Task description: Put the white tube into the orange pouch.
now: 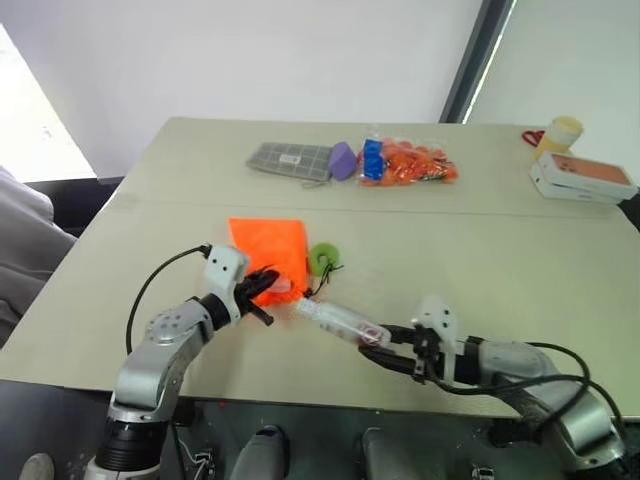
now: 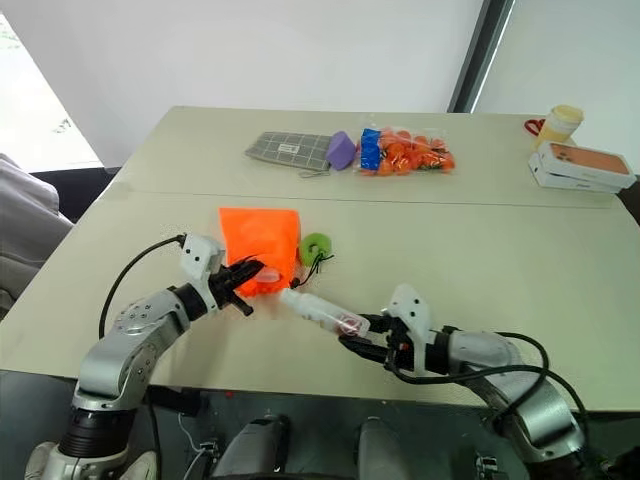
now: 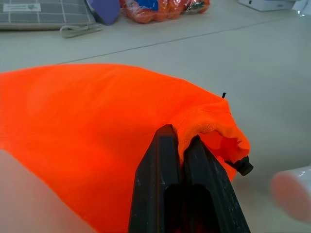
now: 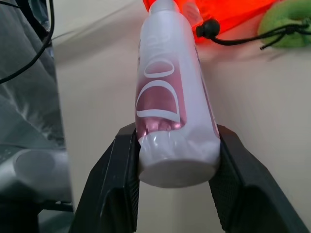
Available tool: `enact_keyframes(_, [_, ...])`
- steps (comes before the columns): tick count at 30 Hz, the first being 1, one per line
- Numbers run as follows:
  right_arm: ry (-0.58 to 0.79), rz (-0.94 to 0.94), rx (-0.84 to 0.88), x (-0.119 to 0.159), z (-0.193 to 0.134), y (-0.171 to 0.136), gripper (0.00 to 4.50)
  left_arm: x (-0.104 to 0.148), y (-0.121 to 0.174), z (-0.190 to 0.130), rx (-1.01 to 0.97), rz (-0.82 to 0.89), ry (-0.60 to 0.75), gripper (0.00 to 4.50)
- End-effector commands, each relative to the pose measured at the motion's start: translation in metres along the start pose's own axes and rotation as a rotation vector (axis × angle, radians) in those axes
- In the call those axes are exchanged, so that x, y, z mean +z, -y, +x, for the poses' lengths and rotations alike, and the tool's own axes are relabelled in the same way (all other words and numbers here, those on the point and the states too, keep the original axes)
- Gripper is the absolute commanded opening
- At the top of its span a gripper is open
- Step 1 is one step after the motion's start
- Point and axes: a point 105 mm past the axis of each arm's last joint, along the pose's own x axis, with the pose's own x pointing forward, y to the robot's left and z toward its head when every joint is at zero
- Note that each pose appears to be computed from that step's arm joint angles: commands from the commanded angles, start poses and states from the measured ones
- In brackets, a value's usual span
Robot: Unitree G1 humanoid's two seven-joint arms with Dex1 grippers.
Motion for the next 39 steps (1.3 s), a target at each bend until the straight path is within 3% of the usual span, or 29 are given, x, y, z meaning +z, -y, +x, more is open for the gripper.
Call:
enact_keyframes(1, [0.034, -0.023, 0.000, 0.010, 0.015, -0.002, 1.79, 0.016, 0.003, -0.003, -0.021, 0.018, 0.044, 0.00])
enact_keyframes(9, [0.094, 0.019, -0.048, 0.020, 0.039, -0.002, 1.79, 0.019, 0.006, -0.005, -0.041, 0.012, 0.043, 0.00])
enact_keyframes(20, [0.200, 0.120, -0.211, 0.044, 0.063, 0.021, 1.79, 0.022, 0.011, -0.014, -0.143, 0.049, -0.015, 0.00])
enact_keyframes(29, [0.148, 0.106, -0.264, 0.058, 0.094, 0.032, 1.79, 0.030, 0.034, -0.015, -0.275, 0.053, -0.041, 0.00])
enact_keyframes(39, [0.085, -0.074, -0.197, 0.076, 0.126, 0.024, 1.79, 0.022, 0.036, -0.014, -0.279, 0.058, -0.061, 0.00])
